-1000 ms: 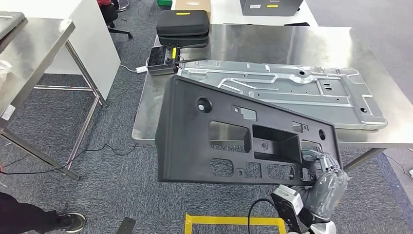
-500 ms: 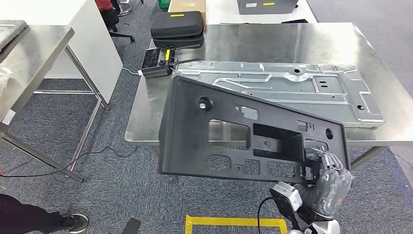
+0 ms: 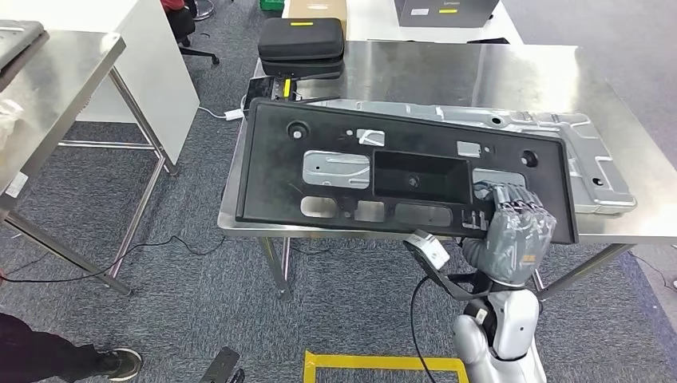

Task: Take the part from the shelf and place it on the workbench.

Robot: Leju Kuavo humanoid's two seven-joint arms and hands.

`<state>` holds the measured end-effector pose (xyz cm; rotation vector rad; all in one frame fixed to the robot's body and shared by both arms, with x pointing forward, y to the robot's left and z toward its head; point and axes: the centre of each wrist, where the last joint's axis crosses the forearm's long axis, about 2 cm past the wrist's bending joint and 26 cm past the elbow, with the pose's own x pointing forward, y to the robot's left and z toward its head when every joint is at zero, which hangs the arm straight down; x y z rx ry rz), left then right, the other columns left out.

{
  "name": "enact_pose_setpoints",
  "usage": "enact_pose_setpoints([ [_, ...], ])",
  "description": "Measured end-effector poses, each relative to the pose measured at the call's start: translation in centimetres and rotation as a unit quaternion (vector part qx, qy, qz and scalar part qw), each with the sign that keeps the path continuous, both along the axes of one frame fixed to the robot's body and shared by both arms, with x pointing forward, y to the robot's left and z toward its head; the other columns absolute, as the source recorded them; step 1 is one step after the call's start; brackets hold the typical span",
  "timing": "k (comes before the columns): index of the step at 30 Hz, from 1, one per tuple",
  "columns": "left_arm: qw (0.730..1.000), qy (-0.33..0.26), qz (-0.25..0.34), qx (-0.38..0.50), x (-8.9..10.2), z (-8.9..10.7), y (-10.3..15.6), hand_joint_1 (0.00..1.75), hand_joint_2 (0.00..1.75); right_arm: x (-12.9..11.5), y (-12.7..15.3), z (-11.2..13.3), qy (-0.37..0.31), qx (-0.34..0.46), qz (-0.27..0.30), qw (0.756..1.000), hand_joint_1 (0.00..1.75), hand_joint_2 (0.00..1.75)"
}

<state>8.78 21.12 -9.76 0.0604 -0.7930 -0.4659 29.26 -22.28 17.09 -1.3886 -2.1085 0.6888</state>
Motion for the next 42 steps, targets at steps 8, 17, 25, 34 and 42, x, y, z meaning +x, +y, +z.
enact_pose_setpoints([
  [8, 1.000, 0.007, -0.026, -0.002, 0.5, 0.1, -0.3, 0.00, 0.00, 3.4, -0.3, 0.8, 0.025, -0.039, -0.025, 0.999, 1.75, 1.75],
  [17, 0.998, 0.010, -0.060, -0.003, 1.4, 0.4, -0.7, 0.00, 0.00, 9.8, -1.9, 2.7, 0.081, -0.092, -0.079, 0.989, 1.75, 1.75],
  [25, 0.998, 0.007, -0.064, -0.003, 1.7, 0.5, -0.9, 0.00, 0.00, 11.3, -2.7, 3.1, 0.091, -0.111, -0.096, 0.985, 1.75, 1.75],
  [34, 0.997, 0.012, -0.079, -0.005, 2.2, 0.7, -1.4, 0.00, 0.00, 15.0, -5.5, 5.7, 0.149, -0.167, -0.188, 0.956, 1.75, 1.75],
  [42, 0.996, 0.013, -0.090, -0.003, 2.5, 0.8, -1.6, 0.00, 0.00, 17.6, -7.0, 8.3, 0.197, -0.179, -0.244, 0.932, 1.75, 1.75],
])
